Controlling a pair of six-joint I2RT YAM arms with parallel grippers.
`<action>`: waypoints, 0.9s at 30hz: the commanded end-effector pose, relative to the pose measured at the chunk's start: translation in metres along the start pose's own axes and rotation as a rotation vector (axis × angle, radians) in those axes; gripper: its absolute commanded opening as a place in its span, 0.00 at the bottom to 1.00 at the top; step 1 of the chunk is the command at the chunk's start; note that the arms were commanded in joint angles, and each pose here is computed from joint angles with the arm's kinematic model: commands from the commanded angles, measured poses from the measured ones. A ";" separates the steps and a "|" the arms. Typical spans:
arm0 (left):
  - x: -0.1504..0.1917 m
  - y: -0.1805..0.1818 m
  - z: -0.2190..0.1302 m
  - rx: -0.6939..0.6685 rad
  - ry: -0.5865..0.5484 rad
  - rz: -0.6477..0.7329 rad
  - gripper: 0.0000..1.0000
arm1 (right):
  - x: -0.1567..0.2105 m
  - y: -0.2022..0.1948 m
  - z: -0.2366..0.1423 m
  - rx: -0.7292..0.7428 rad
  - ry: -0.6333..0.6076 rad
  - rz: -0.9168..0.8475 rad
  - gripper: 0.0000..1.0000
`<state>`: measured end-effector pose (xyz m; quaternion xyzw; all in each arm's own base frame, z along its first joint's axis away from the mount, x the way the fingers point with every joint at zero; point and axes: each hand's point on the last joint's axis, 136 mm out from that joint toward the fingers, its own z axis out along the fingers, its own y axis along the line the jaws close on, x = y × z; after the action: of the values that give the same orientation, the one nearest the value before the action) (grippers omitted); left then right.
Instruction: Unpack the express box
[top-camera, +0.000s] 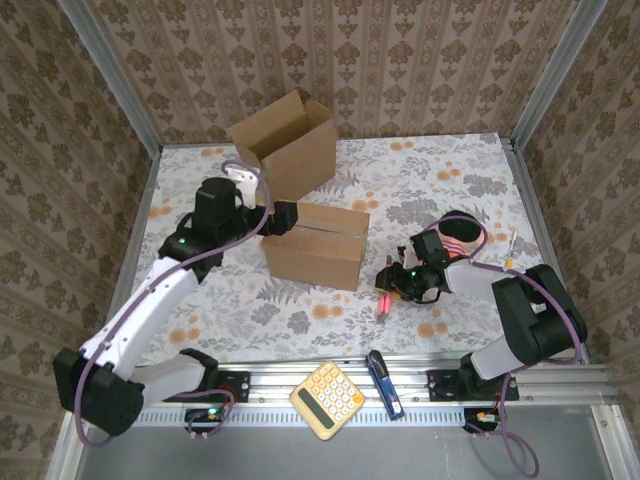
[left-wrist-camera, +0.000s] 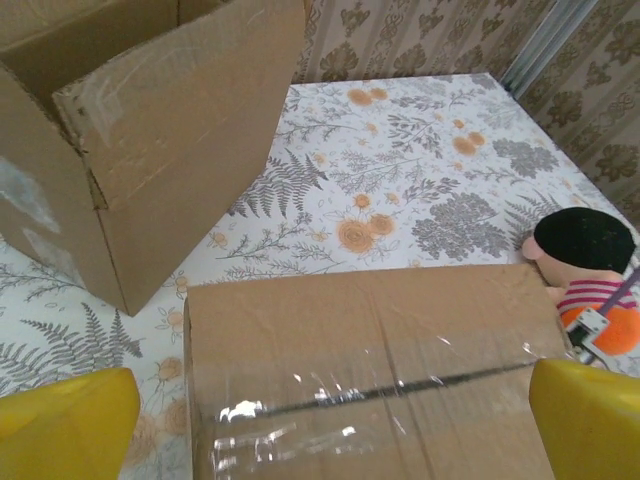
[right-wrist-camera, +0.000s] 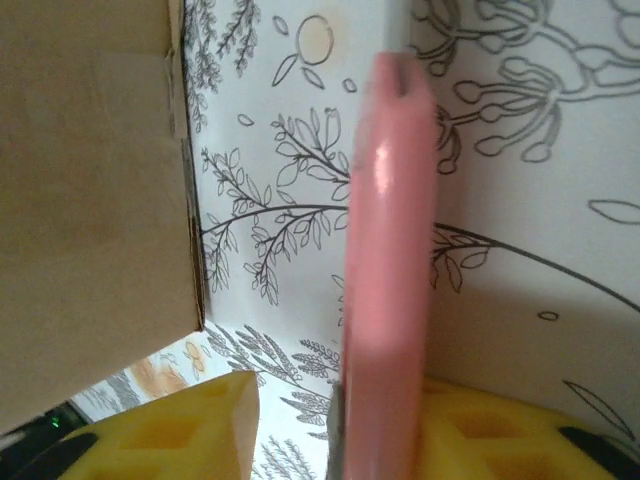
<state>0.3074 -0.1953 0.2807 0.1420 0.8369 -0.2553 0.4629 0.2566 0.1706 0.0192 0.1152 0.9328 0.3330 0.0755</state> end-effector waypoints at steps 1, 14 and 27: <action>0.026 0.003 -0.023 -0.019 0.074 -0.047 1.00 | 0.020 -0.059 -0.001 0.208 0.018 0.118 0.54; 0.140 0.016 -0.031 -0.029 0.294 -0.257 0.03 | -0.024 0.017 -0.100 0.177 -0.254 -0.139 0.99; 0.163 0.025 0.034 -0.060 0.273 -0.326 0.00 | -0.126 0.162 -0.126 -0.039 -0.336 -0.523 1.00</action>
<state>0.2346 -0.1850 0.1102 0.0422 0.9240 -0.2701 0.2673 0.3552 0.1644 0.2323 -0.0298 0.9011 0.2899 0.3211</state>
